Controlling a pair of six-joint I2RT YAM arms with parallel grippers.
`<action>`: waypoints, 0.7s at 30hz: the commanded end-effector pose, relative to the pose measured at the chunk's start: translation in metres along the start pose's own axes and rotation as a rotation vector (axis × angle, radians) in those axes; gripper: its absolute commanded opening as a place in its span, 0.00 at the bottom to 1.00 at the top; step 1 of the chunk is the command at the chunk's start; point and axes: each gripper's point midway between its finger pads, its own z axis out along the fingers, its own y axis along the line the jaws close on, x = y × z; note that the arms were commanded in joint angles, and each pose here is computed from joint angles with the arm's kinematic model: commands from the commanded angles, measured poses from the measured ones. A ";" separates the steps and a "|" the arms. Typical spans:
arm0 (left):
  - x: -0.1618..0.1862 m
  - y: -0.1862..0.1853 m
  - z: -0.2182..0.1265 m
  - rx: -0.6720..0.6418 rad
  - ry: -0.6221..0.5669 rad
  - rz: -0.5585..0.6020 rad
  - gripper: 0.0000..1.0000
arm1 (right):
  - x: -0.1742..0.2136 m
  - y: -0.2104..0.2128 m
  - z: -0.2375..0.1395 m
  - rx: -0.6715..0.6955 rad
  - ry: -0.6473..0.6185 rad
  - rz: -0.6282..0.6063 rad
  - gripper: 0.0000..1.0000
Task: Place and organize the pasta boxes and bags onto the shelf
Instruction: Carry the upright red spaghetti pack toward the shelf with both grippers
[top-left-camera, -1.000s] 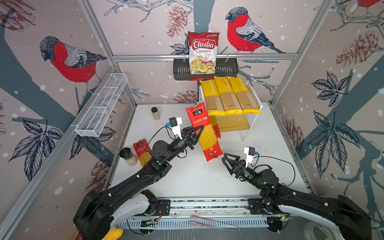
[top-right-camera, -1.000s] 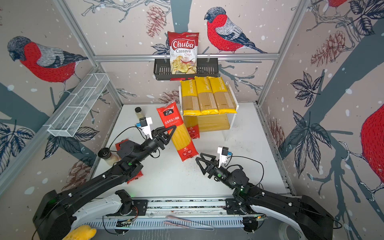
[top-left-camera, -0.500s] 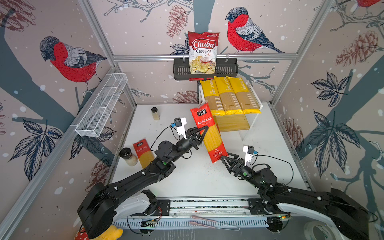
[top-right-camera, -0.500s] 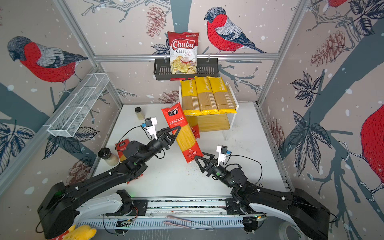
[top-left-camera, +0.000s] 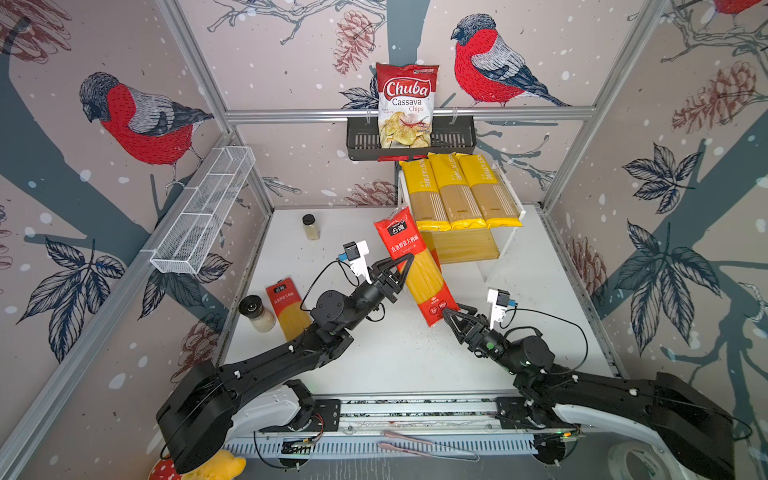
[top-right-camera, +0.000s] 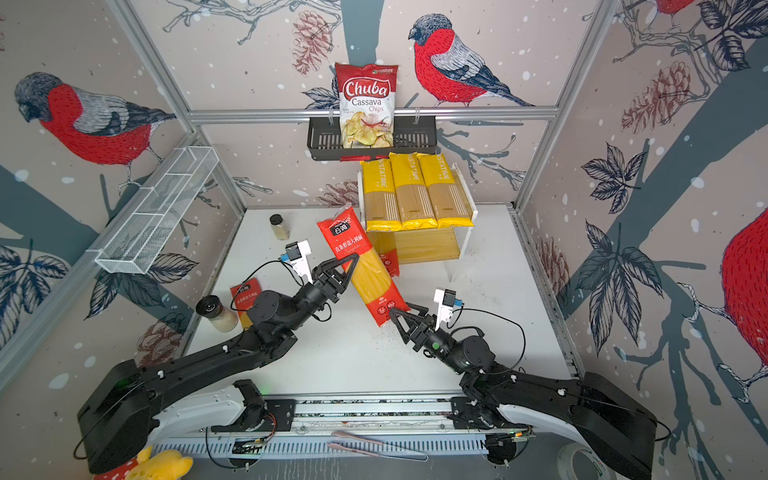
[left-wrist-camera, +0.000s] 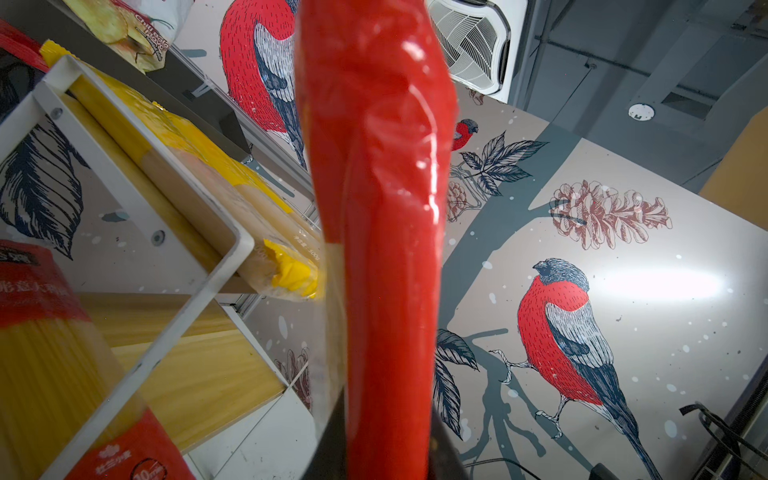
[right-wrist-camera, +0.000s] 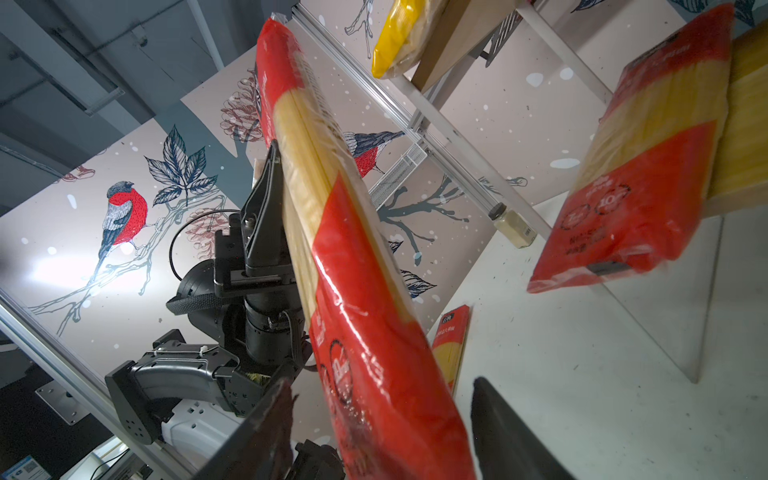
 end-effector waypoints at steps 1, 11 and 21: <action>-0.035 -0.032 -0.005 0.127 -0.149 -0.006 0.10 | -0.009 0.012 -0.001 -0.053 -0.030 0.021 0.67; -0.023 -0.025 -0.006 0.110 -0.135 -0.027 0.11 | -0.012 0.007 -0.004 -0.039 -0.045 0.048 0.59; -0.014 -0.017 -0.009 0.084 -0.123 -0.027 0.11 | -0.009 -0.003 -0.013 -0.010 -0.054 0.090 0.45</action>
